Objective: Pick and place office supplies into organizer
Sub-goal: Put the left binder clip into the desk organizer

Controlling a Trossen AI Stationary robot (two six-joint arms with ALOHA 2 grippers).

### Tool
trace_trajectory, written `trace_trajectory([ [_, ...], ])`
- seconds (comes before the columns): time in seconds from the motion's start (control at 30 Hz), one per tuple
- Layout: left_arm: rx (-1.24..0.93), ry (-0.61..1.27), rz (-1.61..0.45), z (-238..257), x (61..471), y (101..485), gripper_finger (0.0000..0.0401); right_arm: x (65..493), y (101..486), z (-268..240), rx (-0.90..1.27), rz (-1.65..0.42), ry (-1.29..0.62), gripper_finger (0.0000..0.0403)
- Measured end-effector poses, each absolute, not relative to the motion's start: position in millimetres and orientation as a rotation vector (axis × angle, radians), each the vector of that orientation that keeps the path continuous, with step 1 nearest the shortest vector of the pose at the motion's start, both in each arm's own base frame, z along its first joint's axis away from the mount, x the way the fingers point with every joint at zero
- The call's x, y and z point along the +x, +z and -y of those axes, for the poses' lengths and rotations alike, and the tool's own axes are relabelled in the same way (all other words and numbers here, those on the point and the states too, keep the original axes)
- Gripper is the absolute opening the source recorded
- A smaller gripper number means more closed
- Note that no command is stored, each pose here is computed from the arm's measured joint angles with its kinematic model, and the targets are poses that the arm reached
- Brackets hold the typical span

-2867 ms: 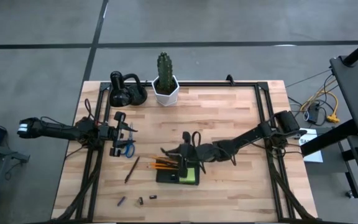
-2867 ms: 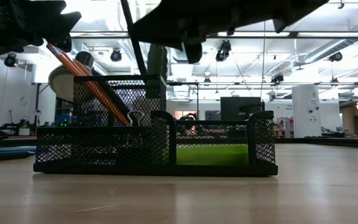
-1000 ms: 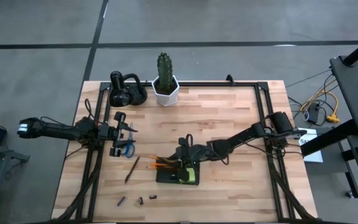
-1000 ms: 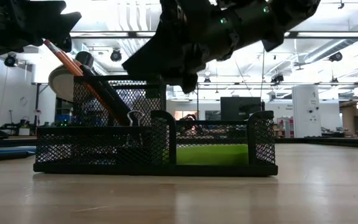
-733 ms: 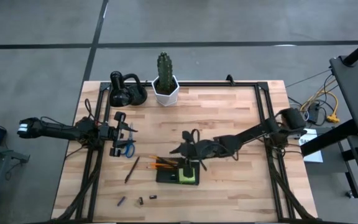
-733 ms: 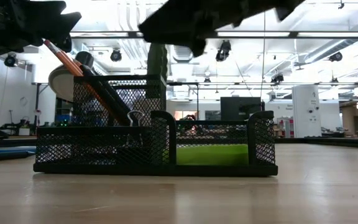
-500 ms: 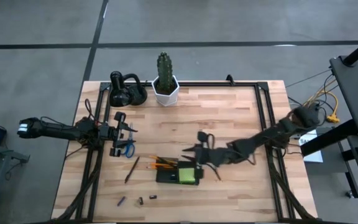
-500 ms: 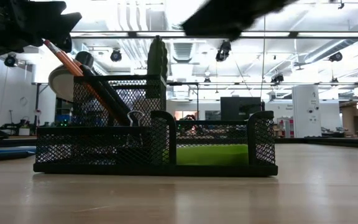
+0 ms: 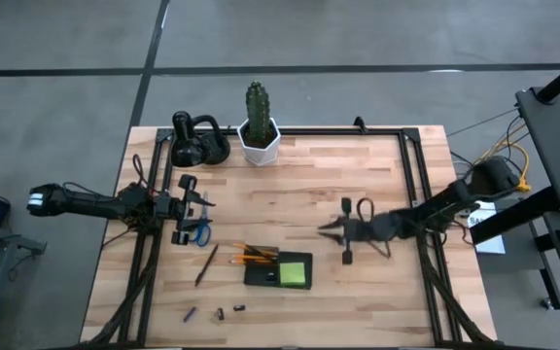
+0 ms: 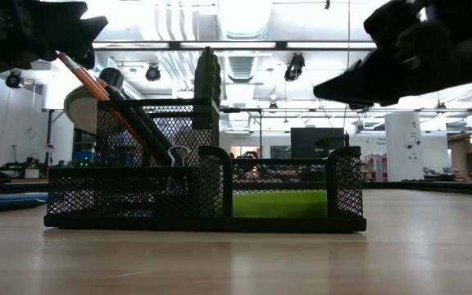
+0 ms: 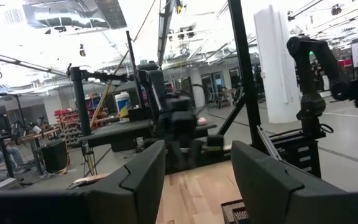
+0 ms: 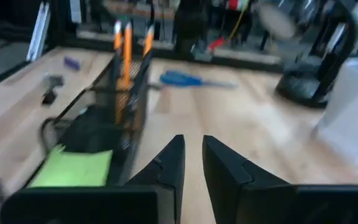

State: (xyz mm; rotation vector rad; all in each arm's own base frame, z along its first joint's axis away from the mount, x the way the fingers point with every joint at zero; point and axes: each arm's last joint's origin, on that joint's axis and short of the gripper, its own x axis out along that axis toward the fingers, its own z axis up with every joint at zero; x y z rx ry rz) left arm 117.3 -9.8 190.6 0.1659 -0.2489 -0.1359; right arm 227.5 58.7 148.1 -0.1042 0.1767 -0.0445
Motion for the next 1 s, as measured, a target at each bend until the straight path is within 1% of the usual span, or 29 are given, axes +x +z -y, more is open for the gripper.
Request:
trace_trajectory([
  [0.13,0.166,-0.136,0.247,10,117,190,0.0169,220,152,-28,-0.18,-0.111,-0.117,0.0029],
  [0.23,0.166,-0.136,0.246,10,118,190,0.0169,209,156,-9,-0.18,-0.099,-0.195,0.002],
  [0.33,0.166,-0.136,0.245,10,118,190,0.0169,192,160,2,-0.172,-0.074,-0.202,0.0011],
  [0.47,0.166,-0.136,0.243,10,118,190,0.0169,170,166,5,-0.136,-0.008,-0.159,0.0009],
  [0.6,0.166,-0.137,0.242,10,118,190,0.0169,152,168,5,-0.133,0.009,-0.159,0.0008],
  [0.83,0.166,-0.137,0.241,10,118,190,0.017,133,181,7,-0.171,0.042,-0.22,0.0008],
  [1.0,0.166,-0.137,0.241,10,118,190,0.0169,123,186,7,-0.177,0.079,-0.226,0.0008],
])
